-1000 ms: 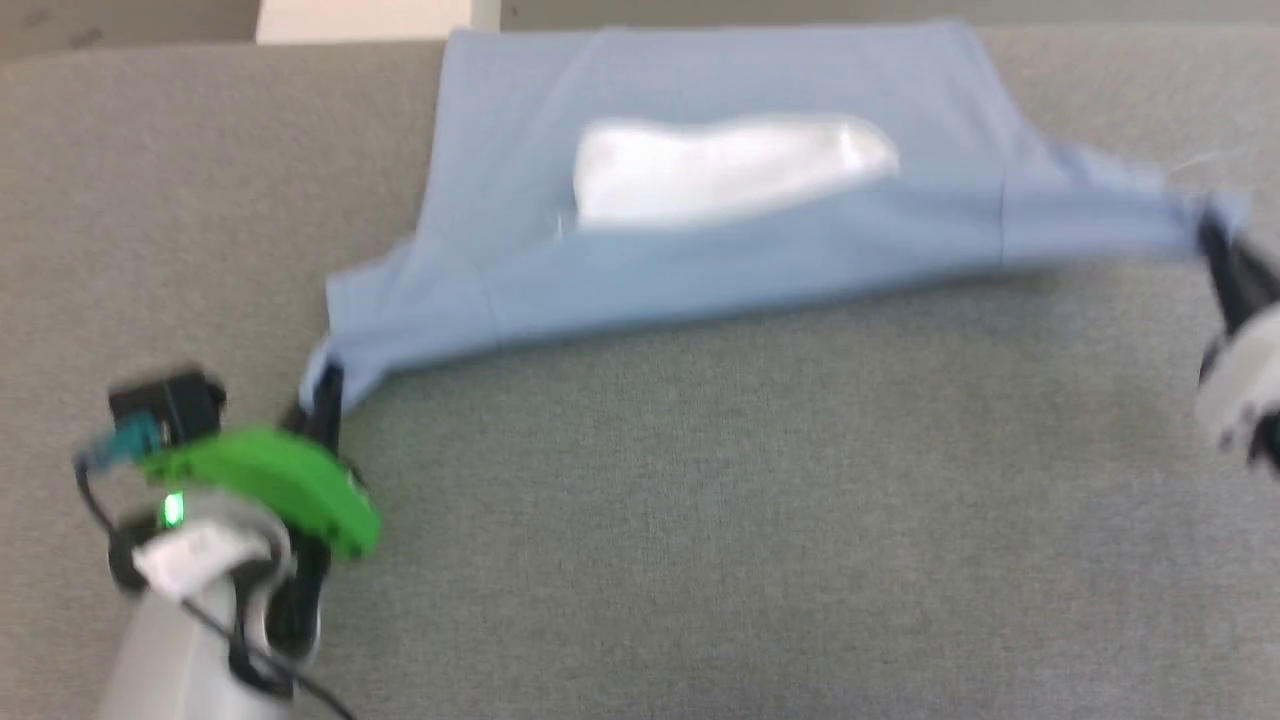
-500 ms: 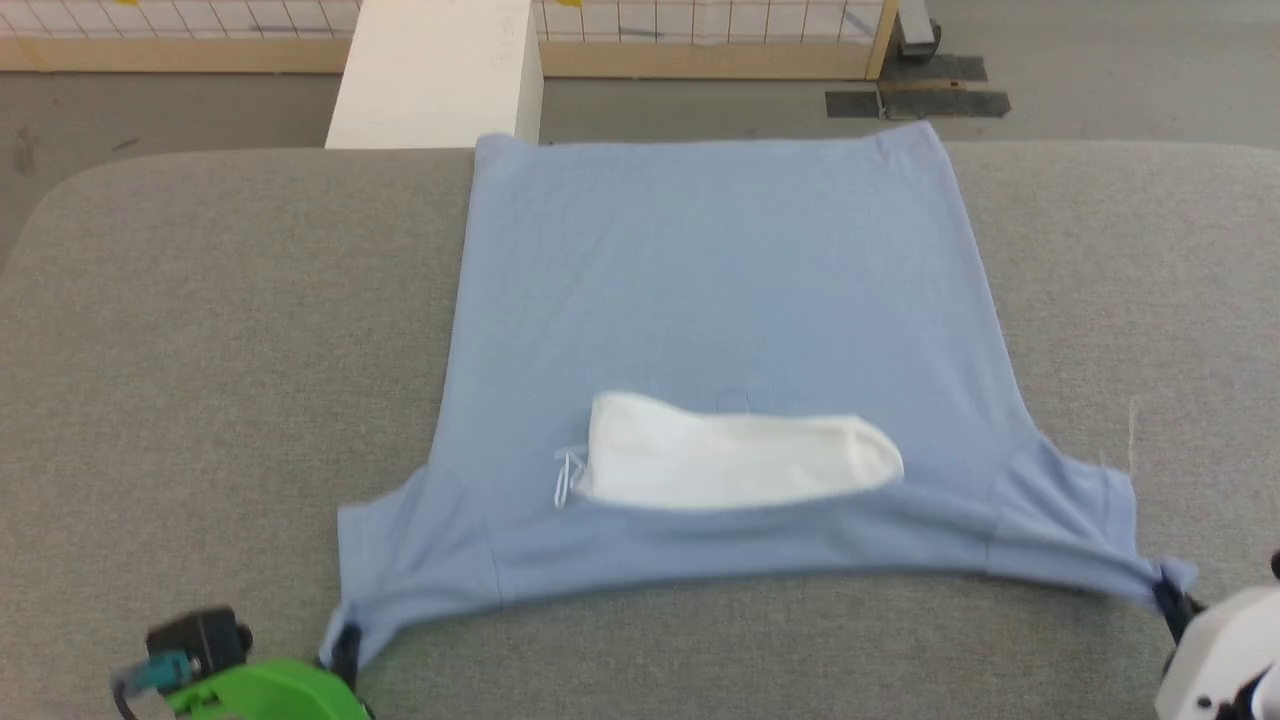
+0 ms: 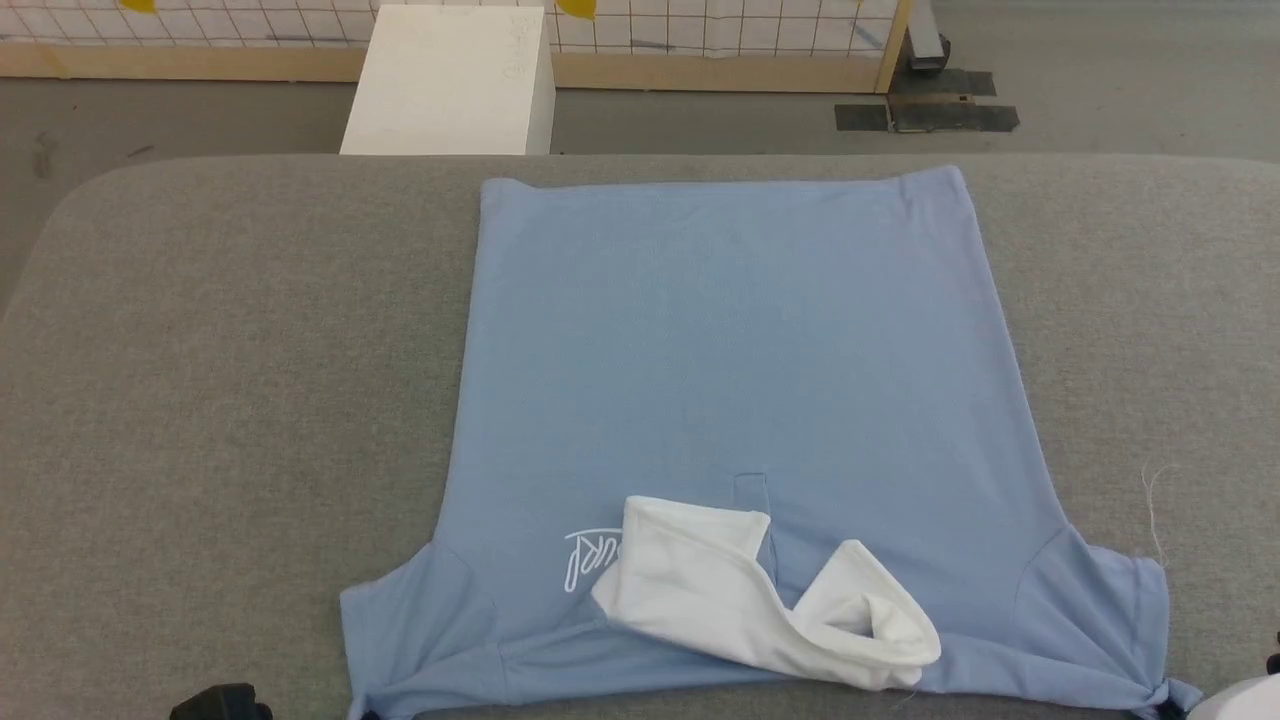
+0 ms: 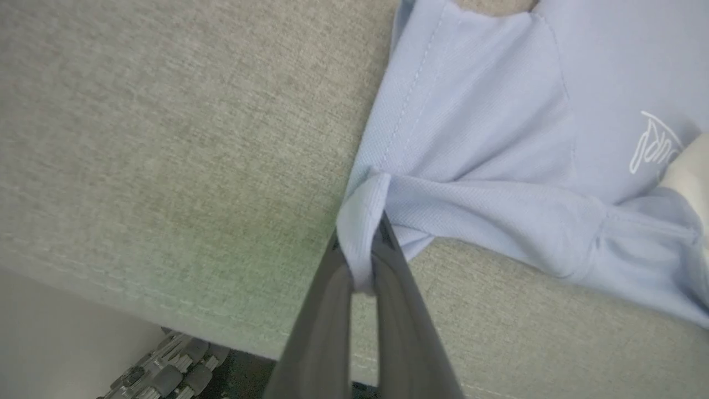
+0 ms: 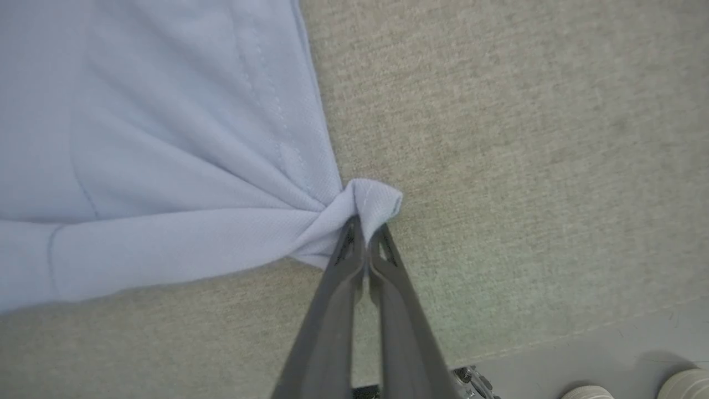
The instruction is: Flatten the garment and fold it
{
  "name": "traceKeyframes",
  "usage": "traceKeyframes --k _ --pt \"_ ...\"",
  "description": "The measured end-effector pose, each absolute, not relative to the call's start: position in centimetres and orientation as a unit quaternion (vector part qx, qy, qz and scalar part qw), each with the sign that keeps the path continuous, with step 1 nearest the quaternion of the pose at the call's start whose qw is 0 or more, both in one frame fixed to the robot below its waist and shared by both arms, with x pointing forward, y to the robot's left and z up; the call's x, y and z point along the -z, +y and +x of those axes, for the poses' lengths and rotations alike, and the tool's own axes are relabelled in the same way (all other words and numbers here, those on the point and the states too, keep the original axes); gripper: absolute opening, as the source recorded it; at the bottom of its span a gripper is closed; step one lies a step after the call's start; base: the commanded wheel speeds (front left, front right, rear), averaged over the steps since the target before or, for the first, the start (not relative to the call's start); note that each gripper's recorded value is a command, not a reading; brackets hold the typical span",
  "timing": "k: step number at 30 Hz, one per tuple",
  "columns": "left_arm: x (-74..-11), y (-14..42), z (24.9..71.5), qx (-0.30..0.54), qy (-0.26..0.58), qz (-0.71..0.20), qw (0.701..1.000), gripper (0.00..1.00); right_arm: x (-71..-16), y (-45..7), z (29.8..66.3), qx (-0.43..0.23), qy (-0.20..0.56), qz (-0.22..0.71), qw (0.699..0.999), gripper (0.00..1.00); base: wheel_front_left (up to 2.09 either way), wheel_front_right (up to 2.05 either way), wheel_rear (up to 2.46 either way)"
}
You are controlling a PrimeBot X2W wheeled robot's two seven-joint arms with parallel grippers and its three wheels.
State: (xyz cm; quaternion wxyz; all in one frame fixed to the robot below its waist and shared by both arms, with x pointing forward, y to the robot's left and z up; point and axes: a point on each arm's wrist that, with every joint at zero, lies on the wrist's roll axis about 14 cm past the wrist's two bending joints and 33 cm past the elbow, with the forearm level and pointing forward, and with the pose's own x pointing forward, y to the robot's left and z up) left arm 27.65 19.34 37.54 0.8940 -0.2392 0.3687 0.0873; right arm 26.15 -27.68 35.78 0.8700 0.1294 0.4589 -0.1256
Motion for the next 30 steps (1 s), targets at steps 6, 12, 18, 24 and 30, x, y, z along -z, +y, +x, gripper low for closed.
traceKeyframes --k 6,12,18,24,30 --pt "-38.0 18.8 27.8 -0.077 0.353 -0.248 0.899 0.0 -37.5 -27.2 28.2 0.115 0.397 0.126 0.902 1.0 0.0 0.0 0.0" --pt "-38.6 18.6 28.1 -0.071 0.338 -0.251 0.904 0.0 -44.1 -27.2 34.4 0.101 0.227 0.103 0.963 1.0 0.0 0.0 0.0" --pt "-39.3 18.4 29.3 -0.068 0.321 -0.258 0.909 0.0 -49.9 -27.4 41.5 0.087 0.094 0.067 0.99 1.0 0.0 0.0 0.0" --pt "-39.4 18.0 30.9 -0.068 0.312 -0.261 0.911 0.0 -53.0 -27.2 49.4 0.059 0.037 0.036 0.997 1.0 0.0 0.0 0.0" --pt "-38.7 17.4 32.7 -0.073 0.307 -0.27 0.909 0.0 -52.3 -26.8 56.6 0.038 0.077 0.035 0.996 1.0 0.0 0.0 0.0"
